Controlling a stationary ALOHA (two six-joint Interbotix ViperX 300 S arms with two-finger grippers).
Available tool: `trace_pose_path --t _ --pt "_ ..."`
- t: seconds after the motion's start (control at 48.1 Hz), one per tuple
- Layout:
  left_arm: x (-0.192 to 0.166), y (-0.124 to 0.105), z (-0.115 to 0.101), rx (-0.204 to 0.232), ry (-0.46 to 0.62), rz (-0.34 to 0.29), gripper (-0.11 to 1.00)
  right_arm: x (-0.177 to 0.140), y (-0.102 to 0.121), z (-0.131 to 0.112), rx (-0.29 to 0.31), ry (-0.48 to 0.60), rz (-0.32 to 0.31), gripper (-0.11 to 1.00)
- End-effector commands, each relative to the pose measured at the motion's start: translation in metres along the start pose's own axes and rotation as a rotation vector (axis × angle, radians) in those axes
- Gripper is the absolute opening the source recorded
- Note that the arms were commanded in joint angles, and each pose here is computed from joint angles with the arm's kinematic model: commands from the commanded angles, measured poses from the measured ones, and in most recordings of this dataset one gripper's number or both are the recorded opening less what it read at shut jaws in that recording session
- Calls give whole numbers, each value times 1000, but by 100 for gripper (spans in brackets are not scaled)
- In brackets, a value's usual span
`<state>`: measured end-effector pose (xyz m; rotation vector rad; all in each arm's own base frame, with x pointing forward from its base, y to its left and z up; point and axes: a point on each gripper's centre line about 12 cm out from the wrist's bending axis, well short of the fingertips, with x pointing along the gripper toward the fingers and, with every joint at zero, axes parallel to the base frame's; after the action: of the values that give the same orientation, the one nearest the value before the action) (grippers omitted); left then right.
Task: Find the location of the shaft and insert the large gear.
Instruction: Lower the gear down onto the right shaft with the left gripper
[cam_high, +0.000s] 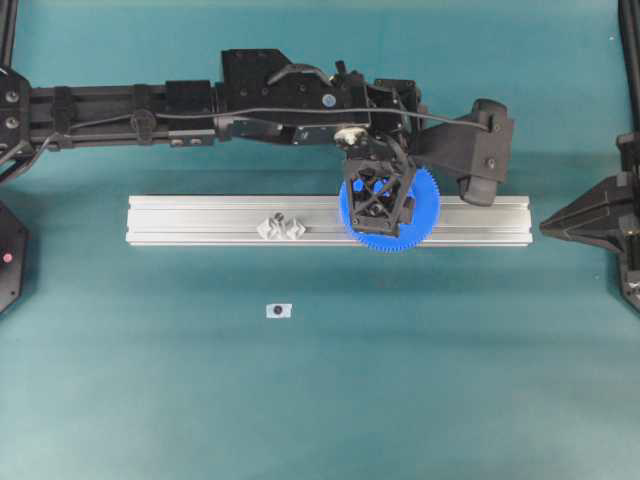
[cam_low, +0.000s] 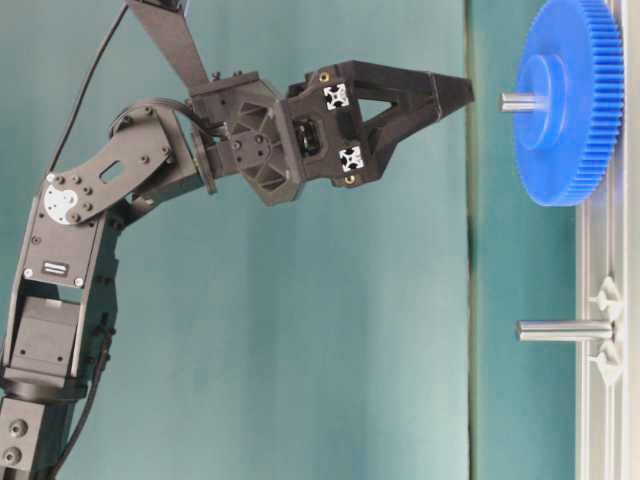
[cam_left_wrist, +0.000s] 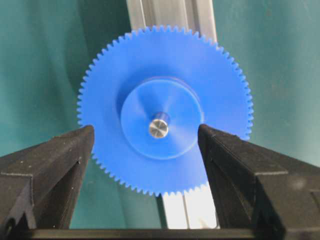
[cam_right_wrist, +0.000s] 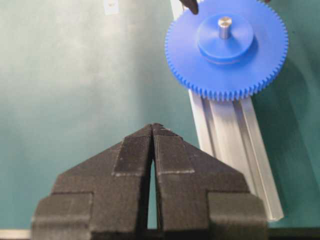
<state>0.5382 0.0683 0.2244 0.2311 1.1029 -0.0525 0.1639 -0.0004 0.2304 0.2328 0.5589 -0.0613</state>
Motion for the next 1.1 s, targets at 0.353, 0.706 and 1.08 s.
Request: trace_pose_path --t 0.353,0.706,1.08 --pt "-20 3 9 -12 -40 15 82 -1 0 4 11 -14 0 4" --pt "-20 1 6 -73 -13 5 82 -4 1 4 8 -21 3 4" --pt "-33 2 8 -111 -24 7 82 -4 0 3 8 -21 3 4"
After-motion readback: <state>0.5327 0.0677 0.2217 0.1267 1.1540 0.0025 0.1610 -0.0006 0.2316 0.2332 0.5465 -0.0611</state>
